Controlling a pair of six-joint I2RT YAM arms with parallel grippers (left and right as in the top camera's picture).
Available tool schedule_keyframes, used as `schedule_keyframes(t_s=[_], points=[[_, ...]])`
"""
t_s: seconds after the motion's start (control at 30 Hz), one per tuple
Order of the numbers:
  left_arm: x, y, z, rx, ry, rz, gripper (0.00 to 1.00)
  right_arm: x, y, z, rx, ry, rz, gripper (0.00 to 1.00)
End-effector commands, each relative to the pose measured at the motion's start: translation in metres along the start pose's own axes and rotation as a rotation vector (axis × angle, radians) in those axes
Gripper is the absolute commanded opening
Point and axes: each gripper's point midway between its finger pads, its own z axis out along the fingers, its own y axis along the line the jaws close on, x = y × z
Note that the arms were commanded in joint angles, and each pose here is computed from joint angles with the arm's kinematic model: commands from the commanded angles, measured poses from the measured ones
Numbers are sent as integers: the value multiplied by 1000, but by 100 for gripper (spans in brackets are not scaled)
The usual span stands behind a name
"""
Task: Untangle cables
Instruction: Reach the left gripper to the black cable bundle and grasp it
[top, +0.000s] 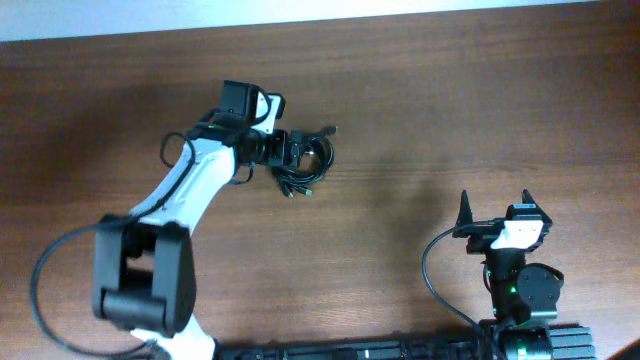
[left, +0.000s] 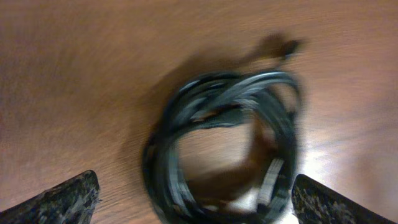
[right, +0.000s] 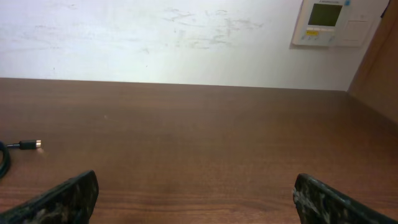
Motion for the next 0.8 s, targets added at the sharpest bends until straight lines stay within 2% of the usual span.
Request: schedule_keyframes(t_s=[0.0, 0.07, 0.1, 0.13, 0.2, 0.27, 0.4, 0.47, 0.5, 0.53, 0.57, 0.67, 0.77], points=[[7, 29, 16, -147, 21, -132, 91, 3, -1, 0, 6, 5, -3, 98], [18, 27, 25, -152, 65, -127, 62, 3, -1, 0, 6, 5, -3, 99], [24, 26, 28, -154, 87, -126, 42, 3, -1, 0, 6, 5, -3, 98], [31, 26, 30, -159, 116, -127, 30, 3, -1, 0, 6, 5, -3, 99], [44, 28, 36, -167, 163, -131, 23, 3, -1, 0, 6, 5, -3, 98], [49, 29, 36, -169, 176, -132, 0, 3, -1, 0, 6, 5, -4, 98], [33, 26, 21, -154, 155, 2, 0, 3, -1, 0, 6, 5, -3, 99], [6, 14, -12, -135, 86, 92, 0, 2, -1, 0, 7, 3, -4, 98], [-13, -7, -43, -69, 5, 208, 0, 0, 0, 0, 0, -5, -2, 98], [-19, -18, -58, -28, -36, 254, 0, 1, 7, 0, -39, -3, 23, 99], [-24, -29, -73, 13, -75, 295, 0, 0, 19, -1, -110, -1, 95, 99], [-32, -49, -107, 72, -161, 380, 0, -8, 78, -19, -469, 104, 626, 99], [-27, -50, -113, 73, -147, 384, 0, -24, 82, -22, -516, 97, 803, 99]])
